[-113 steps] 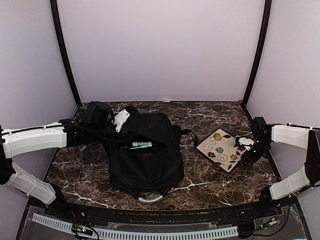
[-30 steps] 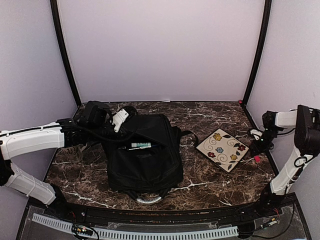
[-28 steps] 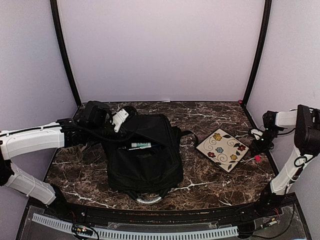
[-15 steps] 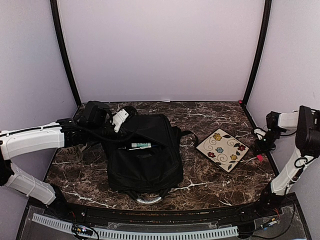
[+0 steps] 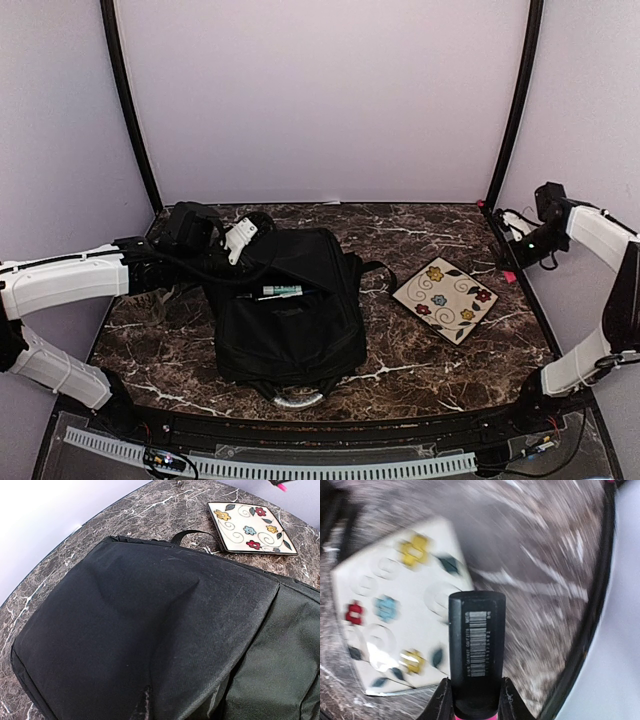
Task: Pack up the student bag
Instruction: Pick up the glue stick from the center of the board, then place the second largest pocket of the bag in the lower front pocket of the bag, then put down the student bag in the second largest pocket, then grab the second largest pocket of the student bag, then zip the student bag into the second largest pocket of the bag.
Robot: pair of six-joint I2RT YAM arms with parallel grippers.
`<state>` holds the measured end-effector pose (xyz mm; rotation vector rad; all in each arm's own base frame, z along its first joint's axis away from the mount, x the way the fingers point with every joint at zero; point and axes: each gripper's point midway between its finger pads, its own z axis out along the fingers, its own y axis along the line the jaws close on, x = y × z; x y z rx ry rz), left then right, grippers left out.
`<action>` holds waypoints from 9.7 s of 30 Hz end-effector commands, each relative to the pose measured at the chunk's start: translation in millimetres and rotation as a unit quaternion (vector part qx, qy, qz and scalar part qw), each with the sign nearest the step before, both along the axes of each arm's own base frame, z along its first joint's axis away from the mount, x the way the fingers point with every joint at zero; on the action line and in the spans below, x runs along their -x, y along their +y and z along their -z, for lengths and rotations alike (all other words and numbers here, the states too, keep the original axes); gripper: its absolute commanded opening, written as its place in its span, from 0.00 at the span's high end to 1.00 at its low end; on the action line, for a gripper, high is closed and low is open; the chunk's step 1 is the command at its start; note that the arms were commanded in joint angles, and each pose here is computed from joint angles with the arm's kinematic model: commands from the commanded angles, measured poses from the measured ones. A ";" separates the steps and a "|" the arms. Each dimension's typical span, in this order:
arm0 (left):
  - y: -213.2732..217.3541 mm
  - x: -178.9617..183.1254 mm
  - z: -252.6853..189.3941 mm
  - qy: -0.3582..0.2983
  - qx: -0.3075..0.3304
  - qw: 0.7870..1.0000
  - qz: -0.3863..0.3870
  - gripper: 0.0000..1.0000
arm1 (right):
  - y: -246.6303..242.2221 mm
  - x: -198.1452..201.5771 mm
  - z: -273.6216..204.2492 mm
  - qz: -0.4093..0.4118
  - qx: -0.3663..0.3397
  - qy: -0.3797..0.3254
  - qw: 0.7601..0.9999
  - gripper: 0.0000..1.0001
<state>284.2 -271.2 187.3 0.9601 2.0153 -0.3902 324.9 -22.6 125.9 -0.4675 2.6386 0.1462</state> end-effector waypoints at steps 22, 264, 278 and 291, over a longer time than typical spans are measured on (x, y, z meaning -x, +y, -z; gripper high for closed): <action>-12.8 -6.8 -51.4 -0.046 0.074 0.996 0.018 1.00 | 461.0 122.5 -98.4 -0.626 0.032 -0.215 0.749 0.78; 51.0 85.5 92.6 0.242 0.211 0.922 -0.218 1.00 | 324.8 -22.7 5.5 -0.131 -0.263 0.054 0.954 1.00; 32.0 79.6 90.6 0.245 0.210 0.928 -0.186 1.00 | 335.2 -3.7 -30.5 -0.180 -0.255 0.001 0.950 1.00; 45.6 77.6 80.3 0.223 0.174 0.937 -0.203 0.66 | 319.4 -23.5 -51.0 -0.189 -0.257 -0.050 0.946 0.54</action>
